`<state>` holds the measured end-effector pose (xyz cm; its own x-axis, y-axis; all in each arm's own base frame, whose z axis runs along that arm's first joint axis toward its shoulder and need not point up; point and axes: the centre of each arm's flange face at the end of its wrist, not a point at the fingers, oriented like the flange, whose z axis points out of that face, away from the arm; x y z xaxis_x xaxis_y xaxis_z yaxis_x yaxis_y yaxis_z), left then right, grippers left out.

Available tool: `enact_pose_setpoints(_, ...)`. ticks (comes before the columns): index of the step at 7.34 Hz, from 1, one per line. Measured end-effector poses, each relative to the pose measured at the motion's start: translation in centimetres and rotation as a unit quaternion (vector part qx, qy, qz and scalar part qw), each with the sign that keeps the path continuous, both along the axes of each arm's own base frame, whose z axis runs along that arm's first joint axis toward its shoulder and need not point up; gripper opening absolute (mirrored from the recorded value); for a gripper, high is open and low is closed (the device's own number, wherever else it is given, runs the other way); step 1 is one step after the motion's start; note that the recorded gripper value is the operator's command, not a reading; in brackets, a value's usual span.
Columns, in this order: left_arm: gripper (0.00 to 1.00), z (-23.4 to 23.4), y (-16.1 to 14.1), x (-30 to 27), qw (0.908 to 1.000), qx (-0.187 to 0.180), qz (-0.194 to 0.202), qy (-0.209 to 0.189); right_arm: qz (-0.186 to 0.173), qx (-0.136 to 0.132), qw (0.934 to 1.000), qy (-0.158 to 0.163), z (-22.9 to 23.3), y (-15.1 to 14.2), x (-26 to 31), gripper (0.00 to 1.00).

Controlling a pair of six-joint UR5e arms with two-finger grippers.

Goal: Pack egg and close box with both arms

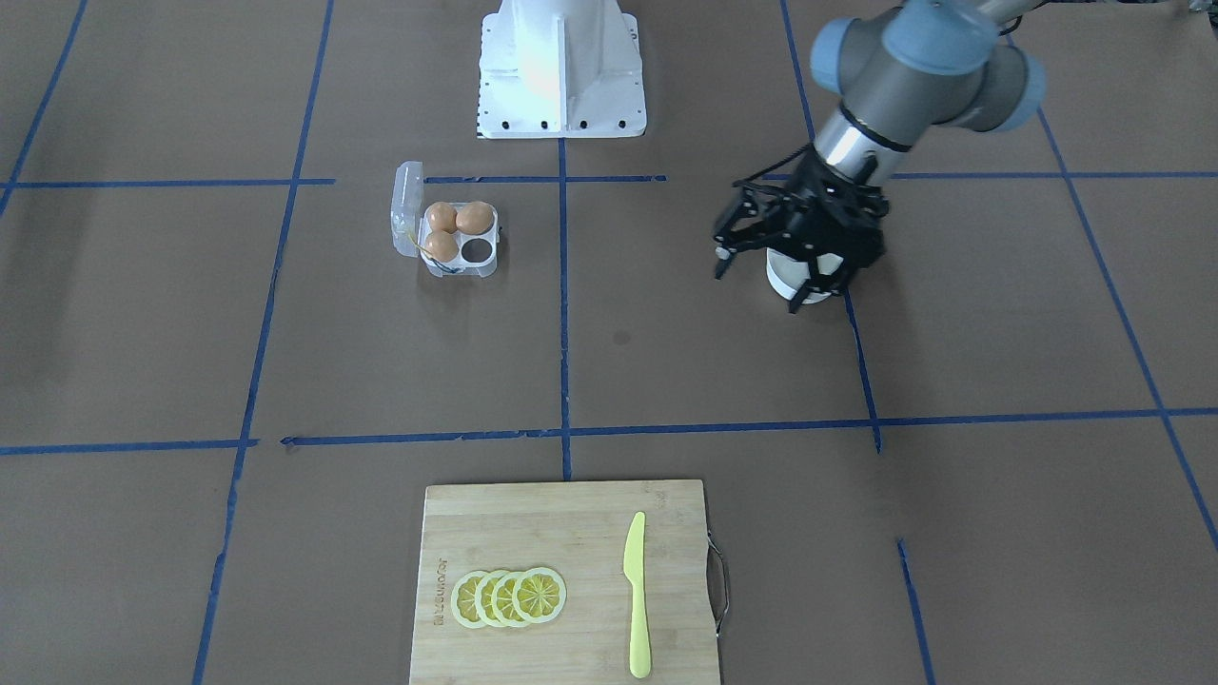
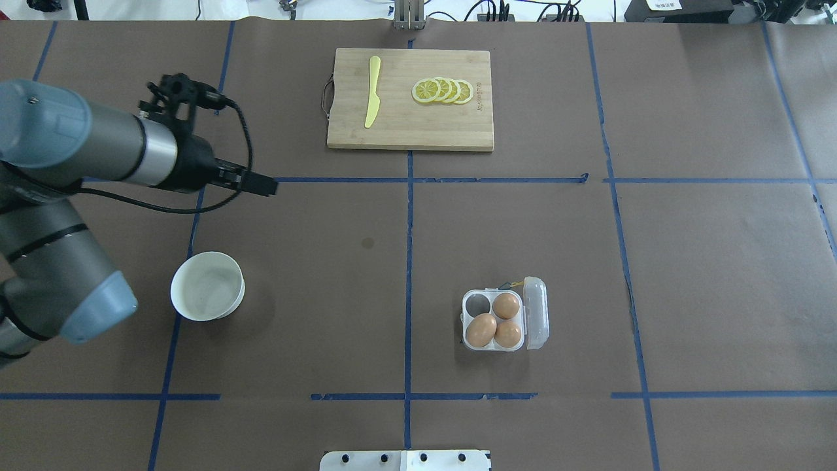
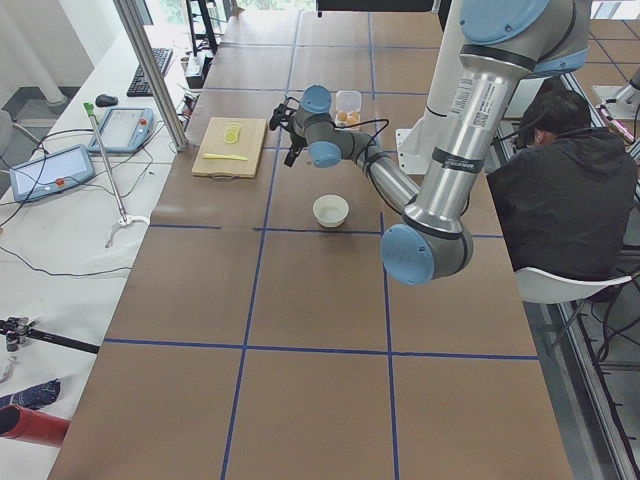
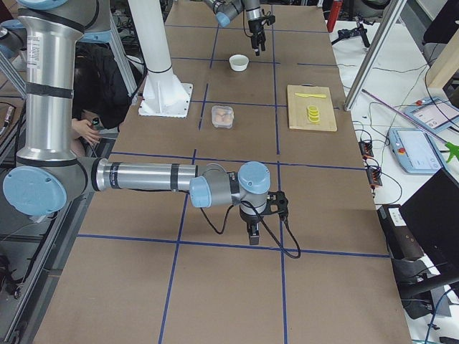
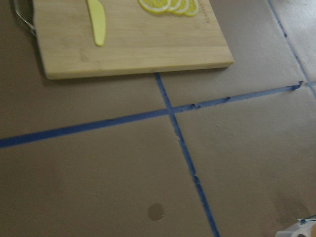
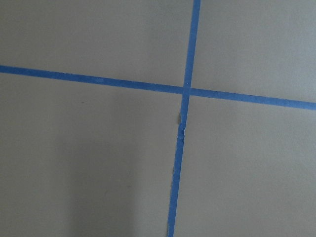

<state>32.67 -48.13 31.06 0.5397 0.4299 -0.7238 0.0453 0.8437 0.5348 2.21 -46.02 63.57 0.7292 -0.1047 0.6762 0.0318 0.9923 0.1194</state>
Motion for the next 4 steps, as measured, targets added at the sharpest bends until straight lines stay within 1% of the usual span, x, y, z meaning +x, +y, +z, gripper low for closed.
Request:
enact_pose_setpoints(1,1.00,4.1,-1.9,-5.3,0.9967,0.051,0.011,-0.061,0.005,0.007,1.0000,-0.001,-1.1,-0.1,0.0,1.00)
enact_pose_setpoints(2,1.00,8.3,-3.7,-11.6,0.9881,0.091,0.029,-0.121,0.007,0.011,0.9999,-0.002,-1.7,-0.2,0.0,1.00)
enact_pose_setpoints(3,1.00,12.1,-4.7,-18.6,0.9781,0.112,0.046,-0.169,0.010,0.007,0.9999,-0.003,-1.8,-0.2,0.0,1.00)
enact_pose_setpoints(4,1.00,15.8,-4.4,-25.4,0.9721,0.109,0.057,-0.200,0.011,0.005,0.9999,-0.004,-1.6,-0.1,0.0,1.00)
